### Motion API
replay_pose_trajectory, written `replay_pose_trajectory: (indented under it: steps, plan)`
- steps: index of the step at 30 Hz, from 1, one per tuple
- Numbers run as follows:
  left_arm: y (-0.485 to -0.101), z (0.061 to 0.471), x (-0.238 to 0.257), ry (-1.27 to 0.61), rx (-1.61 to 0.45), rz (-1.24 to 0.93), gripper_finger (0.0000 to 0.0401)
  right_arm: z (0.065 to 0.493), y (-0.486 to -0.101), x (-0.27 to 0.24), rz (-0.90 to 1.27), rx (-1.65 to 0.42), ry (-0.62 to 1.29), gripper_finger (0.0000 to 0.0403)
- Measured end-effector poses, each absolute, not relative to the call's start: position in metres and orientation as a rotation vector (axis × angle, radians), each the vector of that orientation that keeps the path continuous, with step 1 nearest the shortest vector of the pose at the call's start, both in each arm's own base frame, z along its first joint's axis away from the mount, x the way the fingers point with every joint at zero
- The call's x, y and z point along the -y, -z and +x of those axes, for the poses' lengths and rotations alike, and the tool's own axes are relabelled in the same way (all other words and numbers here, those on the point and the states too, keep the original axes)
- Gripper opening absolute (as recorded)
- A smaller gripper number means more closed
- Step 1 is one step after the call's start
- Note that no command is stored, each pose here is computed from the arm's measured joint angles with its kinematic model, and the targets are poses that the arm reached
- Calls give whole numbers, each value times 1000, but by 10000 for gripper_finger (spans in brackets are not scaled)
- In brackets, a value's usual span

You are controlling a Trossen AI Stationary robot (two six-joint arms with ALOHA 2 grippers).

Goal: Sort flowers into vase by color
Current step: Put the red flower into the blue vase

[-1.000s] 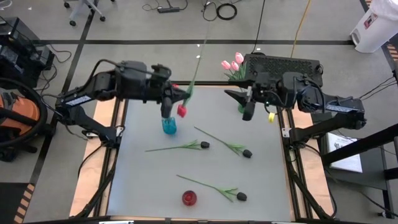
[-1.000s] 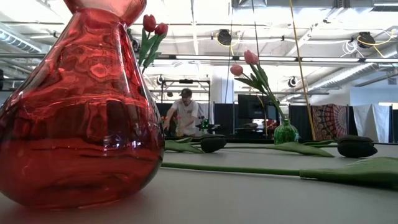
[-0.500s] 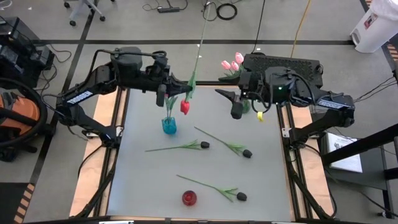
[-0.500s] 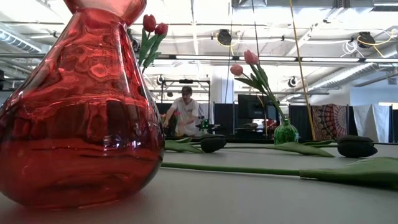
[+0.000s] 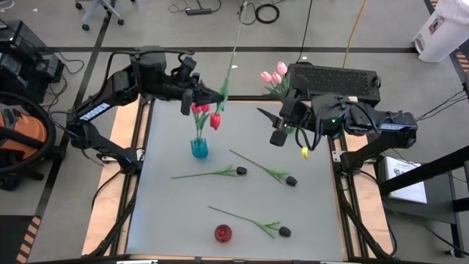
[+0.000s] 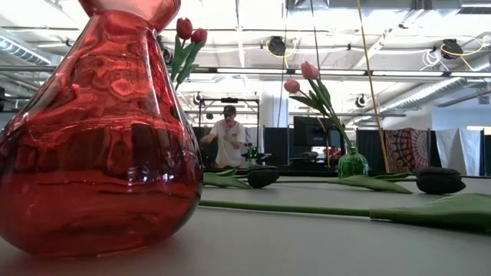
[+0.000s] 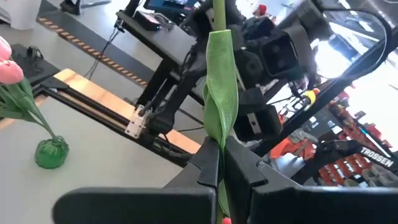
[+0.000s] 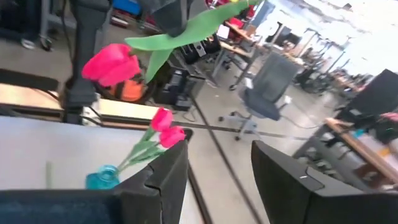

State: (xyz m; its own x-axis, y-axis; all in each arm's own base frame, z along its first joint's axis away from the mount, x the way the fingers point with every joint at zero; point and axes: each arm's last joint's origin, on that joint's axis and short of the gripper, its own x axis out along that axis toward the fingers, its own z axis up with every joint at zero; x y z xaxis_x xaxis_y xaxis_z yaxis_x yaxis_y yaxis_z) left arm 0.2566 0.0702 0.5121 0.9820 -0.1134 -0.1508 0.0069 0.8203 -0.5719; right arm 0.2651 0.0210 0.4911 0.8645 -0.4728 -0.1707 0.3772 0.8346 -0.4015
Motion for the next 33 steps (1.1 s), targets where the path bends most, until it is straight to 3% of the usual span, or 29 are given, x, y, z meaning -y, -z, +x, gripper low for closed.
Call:
replay_pose_trajectory:
  steps: [6, 16, 33]
  plan:
    - [-506, 262, -84, 119, -219, -655, 11, 261, -492, -34, -474, -299, 538, 169]
    - [-469, 312, -97, 276, -380, -812, 11, 259, -491, -48, -606, -351, 627, 169]
    - [-445, 335, -112, 499, -546, -1051, 11, 294, -460, -65, -768, -489, 566, 169]
